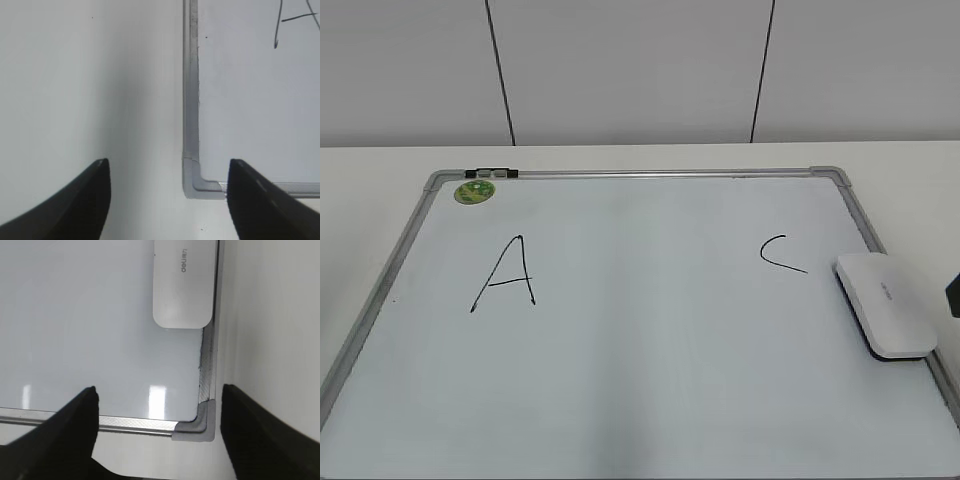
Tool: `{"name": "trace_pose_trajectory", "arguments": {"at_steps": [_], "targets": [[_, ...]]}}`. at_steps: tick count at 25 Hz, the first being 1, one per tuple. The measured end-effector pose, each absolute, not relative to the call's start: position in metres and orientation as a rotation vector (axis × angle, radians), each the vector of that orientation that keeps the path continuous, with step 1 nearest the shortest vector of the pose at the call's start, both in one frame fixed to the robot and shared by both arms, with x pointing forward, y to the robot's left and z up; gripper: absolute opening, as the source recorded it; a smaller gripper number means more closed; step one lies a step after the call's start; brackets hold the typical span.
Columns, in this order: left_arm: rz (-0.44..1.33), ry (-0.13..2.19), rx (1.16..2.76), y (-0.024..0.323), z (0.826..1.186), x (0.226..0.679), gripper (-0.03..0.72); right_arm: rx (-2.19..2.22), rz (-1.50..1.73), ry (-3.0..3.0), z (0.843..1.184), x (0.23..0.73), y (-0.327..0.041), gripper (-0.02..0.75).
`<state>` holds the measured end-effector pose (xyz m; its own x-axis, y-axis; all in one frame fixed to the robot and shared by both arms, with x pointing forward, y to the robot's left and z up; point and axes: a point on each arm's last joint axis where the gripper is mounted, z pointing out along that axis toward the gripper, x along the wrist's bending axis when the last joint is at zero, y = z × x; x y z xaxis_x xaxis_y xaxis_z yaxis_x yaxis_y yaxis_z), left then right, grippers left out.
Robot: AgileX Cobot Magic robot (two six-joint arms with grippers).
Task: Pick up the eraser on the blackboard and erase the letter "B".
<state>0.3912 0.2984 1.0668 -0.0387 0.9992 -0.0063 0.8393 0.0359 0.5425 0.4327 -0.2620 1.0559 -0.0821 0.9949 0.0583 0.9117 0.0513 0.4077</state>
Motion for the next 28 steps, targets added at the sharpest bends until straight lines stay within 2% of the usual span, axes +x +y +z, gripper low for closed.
{"name": "trace_pose_trajectory", "arguments": {"at_steps": [7,15,20,28], "targets": [[0.687,1.803,1.768,0.3,1.077,0.325,0.535,1.864,0.679,1.996,1.076,0.36,-0.274,0.559],[0.718,1.76,1.785,0.304,1.056,0.276,0.519,1.732,0.795,1.871,1.062,0.282,-0.293,0.559],[0.788,1.713,1.736,0.307,1.057,0.263,0.516,1.674,0.728,1.812,1.046,0.265,-0.304,0.557],[0.804,1.711,1.736,0.308,1.054,0.263,0.51,1.617,0.698,1.845,1.044,0.264,-0.305,0.555]]}}
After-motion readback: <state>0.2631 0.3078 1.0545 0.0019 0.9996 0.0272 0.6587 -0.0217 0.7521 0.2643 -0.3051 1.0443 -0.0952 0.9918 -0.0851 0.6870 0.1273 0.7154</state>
